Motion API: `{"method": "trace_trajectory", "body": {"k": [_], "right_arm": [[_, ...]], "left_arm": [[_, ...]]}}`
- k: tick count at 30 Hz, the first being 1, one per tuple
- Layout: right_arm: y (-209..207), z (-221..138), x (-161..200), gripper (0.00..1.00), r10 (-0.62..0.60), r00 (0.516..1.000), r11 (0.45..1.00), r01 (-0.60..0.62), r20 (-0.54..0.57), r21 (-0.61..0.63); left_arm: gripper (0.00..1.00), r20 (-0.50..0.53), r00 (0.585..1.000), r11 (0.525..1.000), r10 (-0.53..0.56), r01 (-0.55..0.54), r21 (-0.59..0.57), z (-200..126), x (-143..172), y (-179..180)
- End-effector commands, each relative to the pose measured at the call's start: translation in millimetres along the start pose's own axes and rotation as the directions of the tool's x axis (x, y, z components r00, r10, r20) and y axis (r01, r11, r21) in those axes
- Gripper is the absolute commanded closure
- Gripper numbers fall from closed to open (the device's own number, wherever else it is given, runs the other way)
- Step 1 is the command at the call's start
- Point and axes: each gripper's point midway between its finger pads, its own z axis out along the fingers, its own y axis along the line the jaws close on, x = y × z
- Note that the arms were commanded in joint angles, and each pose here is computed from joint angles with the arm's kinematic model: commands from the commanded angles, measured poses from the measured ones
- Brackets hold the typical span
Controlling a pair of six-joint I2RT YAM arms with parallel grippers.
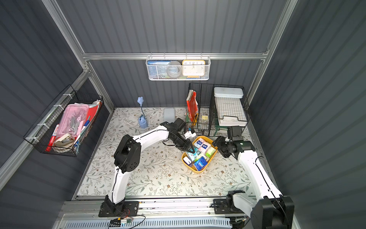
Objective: Put the pocket tissues into the storage box
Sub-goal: Place the pocket tissues in the storage box.
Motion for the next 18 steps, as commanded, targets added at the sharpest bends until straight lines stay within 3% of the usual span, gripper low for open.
{"method": "trace_trajectory", "body": {"k": [1, 3, 7, 12, 18], "right_arm": [[4, -5, -1, 0.35, -0.018, 1.000, 1.000, 0.018, 0.004, 0.006], [4, -5, -1, 0.35, -0.020, 1.000, 1.000, 0.020, 0.004, 0.005], [1, -6, -5, 0.35, -0.024, 0.999, 0.999, 0.023, 0.032, 0.025], [1, -7, -5, 0.35, -0.025, 0.999, 0.999, 0.024, 0.033, 0.026], [1, -7, -6, 0.35, -0.025, 0.999, 0.999, 0.024, 0.037, 0.024]], "left_arm": [[0.51, 0.007, 1.000, 0.999, 0.001, -0.001, 0.036, 4, -4, -2], [0.28, 0.020, 1.000, 1.000, 0.011, -0.011, 0.006, 0, -6, 0], [0.01, 0.055, 0.997, 0.996, 0.047, -0.042, -0.077, -11, -13, 4], [0.01, 0.099, 0.991, 0.970, 0.090, -0.065, -0.234, -30, -23, 16], [0.01, 0.189, 0.966, 0.878, 0.174, -0.065, -0.475, -69, -44, 30]]}}
